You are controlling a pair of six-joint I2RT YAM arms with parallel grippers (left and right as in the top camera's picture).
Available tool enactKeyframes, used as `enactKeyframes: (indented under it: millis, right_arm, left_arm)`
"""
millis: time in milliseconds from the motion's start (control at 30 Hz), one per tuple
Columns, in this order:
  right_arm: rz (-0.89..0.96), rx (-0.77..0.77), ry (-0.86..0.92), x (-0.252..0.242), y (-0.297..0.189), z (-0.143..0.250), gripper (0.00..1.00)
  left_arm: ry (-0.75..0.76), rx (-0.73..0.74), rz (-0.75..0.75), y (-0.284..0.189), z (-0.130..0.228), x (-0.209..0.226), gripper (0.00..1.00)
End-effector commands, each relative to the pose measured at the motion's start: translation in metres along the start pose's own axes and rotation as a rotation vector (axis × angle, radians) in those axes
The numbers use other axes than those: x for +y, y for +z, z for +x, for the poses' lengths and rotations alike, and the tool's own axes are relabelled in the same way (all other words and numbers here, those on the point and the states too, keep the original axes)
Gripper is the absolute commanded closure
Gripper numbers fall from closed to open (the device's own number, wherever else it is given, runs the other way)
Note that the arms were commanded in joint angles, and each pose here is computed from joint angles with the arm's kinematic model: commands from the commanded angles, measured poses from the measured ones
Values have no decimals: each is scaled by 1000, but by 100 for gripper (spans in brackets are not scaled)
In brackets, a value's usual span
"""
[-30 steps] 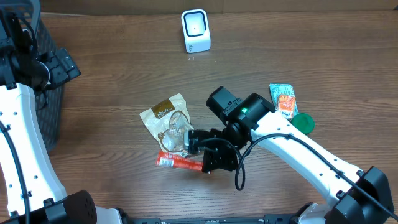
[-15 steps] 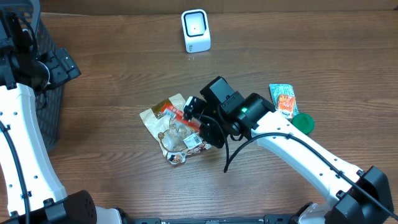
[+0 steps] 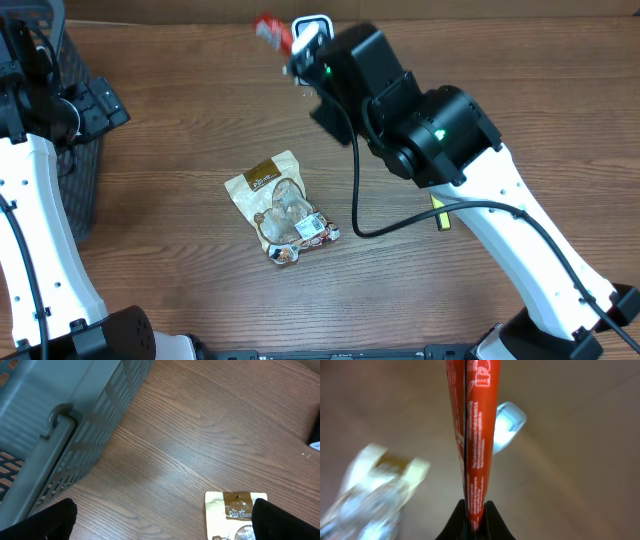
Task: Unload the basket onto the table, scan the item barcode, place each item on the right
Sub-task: 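Hold the red stick packet in front of the scanner window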
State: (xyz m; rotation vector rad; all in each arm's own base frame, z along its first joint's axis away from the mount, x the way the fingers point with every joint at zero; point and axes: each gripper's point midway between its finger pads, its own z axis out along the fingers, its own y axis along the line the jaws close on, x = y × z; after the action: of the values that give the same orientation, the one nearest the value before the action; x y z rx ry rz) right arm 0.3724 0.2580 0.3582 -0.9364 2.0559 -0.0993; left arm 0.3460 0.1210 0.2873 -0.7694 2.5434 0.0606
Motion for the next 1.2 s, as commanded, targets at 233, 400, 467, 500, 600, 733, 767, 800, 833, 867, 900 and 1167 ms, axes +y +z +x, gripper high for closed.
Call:
enactKeyframes:
  millis: [233,400,467,500,600,733,767,800,833,867,900,1167]
  right_arm:
    - [404,87,-106,-48,73,-8,97]
    - [533,176,-214,-57,123,3,97]
    - [542,202,-241,-57,148,11,97]
    - [547,212,-244,-58,159,15,97]
    - [561,242,-244,-64,191,31,97]
    - [589,292,-224,-77,223,57,97]
    - [601,302,-220,-81,227,61,97]
    - [610,314,-217,-84,231,67,96]
    - [610,325,-215,-86,237,73,97]
    - [607,330,-213,-87,243,78,97]
    - [608,331,-208,-89,248,81,97]
    - [582,340,-194,-91,280,104,97]
  left_arm:
    - [9,-12,7,-3,-3,-2,0]
    - [9,-11,7,-3,-3,-2,0]
    - [9,-11,7,-3,-3,-2,0]
    - [10,-11,7,-3,-3,-2,0]
    - [10,-11,8,-3,-3,-3,0]
    - [10,-11,8,-3,-3,-3,0]
    - [10,-11,8,-3,-3,-3,0]
    - [10,-11,8,-3,-3,-3,0]
    - [10,-11,8,-3,-3,-3,0]
    - [9,-11,7,-3,-3,-2,0]
    - [10,-11,8,-3,-3,-2,0]
    - [9,-11,8,-3,-3,-2,0]
